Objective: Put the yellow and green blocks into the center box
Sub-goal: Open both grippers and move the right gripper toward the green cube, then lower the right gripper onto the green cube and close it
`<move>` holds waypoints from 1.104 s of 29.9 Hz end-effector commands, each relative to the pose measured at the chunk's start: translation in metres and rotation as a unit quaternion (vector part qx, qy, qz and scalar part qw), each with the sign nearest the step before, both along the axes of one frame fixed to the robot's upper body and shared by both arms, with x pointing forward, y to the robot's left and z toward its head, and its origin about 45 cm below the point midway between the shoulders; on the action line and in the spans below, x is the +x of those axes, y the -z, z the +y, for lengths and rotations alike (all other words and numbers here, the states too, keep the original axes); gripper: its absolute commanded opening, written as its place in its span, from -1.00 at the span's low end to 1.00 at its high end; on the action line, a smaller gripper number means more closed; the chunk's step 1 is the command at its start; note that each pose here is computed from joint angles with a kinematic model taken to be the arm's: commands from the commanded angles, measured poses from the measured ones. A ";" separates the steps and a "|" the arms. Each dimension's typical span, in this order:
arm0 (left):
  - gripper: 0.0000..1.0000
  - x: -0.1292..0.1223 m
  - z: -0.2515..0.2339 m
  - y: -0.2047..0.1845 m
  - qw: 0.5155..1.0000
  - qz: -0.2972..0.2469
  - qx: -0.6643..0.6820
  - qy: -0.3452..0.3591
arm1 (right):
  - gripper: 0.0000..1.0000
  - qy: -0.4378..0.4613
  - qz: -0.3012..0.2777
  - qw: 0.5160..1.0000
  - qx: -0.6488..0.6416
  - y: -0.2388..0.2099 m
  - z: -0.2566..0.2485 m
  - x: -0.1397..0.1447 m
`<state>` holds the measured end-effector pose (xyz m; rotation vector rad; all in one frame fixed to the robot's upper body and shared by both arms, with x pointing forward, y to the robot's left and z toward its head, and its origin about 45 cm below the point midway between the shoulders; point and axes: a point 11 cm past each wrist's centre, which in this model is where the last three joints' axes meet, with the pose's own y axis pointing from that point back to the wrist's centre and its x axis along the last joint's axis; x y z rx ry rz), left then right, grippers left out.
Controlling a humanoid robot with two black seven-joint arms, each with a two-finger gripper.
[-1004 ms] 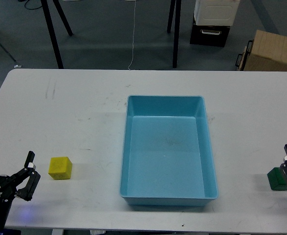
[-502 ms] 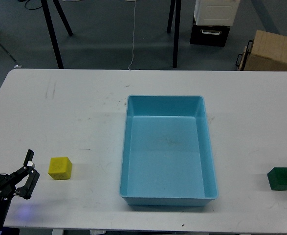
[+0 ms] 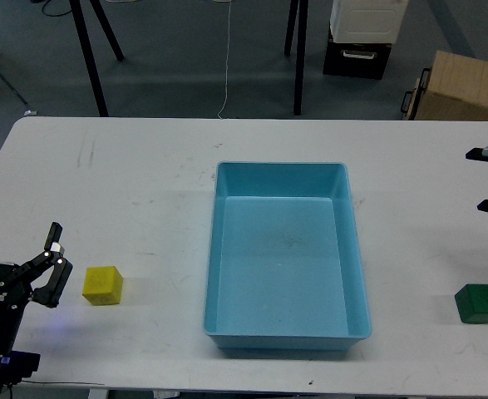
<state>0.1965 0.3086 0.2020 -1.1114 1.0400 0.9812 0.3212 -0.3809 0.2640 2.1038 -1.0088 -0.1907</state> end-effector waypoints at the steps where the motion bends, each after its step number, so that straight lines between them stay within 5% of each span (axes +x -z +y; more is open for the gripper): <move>1: 1.00 0.001 -0.006 0.001 1.000 0.001 -0.003 0.009 | 1.00 -0.091 0.029 0.992 -0.080 0.005 0.019 0.006; 9: 1.00 0.001 -0.017 0.004 1.000 0.005 0.001 0.023 | 1.00 -0.199 0.052 0.942 -0.264 0.013 0.002 -0.004; 19: 1.00 0.000 -0.018 0.005 1.000 0.007 0.002 0.025 | 1.00 -0.264 0.122 0.907 -0.305 0.061 -0.011 -0.065; 33: 1.00 -0.001 -0.024 0.014 0.999 0.020 0.009 0.034 | 1.00 -0.279 0.148 0.898 -0.306 0.083 -0.013 -0.081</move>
